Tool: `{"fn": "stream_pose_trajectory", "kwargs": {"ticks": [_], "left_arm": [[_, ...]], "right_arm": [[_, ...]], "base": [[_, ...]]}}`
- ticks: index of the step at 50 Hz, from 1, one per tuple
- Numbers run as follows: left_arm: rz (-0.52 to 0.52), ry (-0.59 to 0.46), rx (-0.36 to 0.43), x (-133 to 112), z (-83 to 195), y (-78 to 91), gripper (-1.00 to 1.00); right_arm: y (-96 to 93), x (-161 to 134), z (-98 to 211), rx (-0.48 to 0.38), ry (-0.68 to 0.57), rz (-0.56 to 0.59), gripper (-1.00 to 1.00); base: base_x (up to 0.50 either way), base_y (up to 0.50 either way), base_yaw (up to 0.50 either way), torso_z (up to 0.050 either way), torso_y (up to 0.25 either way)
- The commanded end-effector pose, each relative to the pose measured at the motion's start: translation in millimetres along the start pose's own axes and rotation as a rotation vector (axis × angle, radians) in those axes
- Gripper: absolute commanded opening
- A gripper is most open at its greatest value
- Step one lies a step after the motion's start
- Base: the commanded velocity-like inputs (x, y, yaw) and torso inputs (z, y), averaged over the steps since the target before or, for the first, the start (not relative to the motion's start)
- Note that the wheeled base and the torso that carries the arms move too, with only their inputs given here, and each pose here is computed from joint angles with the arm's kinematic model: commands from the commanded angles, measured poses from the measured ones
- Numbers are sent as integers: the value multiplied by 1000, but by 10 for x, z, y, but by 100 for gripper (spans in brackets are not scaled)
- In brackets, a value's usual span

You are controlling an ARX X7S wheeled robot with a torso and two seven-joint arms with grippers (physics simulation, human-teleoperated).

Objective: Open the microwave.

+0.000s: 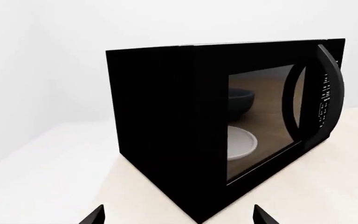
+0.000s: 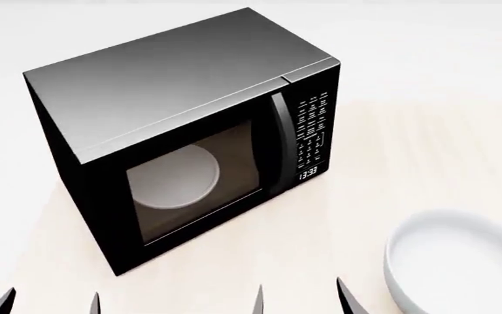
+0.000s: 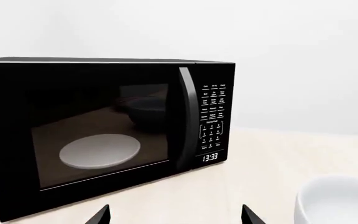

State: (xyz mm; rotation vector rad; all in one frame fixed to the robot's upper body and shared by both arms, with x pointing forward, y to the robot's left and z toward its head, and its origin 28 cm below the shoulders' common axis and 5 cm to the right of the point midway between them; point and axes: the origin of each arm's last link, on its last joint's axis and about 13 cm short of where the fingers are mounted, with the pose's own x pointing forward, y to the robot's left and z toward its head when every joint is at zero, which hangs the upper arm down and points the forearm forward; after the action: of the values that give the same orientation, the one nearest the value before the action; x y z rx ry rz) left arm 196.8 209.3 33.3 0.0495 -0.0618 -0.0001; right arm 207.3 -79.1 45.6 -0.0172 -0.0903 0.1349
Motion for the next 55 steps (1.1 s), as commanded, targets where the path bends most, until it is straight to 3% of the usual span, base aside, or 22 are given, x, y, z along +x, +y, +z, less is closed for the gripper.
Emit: {"fn": "stream_pose_trajectory", "kwargs": {"ticks": [1,2,31,32,33,55], "left_arm": [[1,1,-8,3,1,-1,100],[-3,-2,17,0,-5,-8,100],[-3,-3,5,8,-8,-10,100],[-2,4,-25,9,-7,-9,100],[-2,1,0,9,-11,-8,100],[-11,-6,-6,4,11,-8,100]], "right_arm": [[-3,1,-4,0,3,-5,100],[-1,0,11,2,-2,-5,100],[17,30,36,12,-6,6,100],[17,36,44,14,-7,5,100],[14,51,57,13,-9,6,100],[-79,553,353,31,-23,3,100]], "base": [[449,0,0,0,0],[0,0,0,0,0],[0,0,0,5,-229],[0,0,0,8,-70],[0,0,0,0,0],[0,0,0,0,0]]}}
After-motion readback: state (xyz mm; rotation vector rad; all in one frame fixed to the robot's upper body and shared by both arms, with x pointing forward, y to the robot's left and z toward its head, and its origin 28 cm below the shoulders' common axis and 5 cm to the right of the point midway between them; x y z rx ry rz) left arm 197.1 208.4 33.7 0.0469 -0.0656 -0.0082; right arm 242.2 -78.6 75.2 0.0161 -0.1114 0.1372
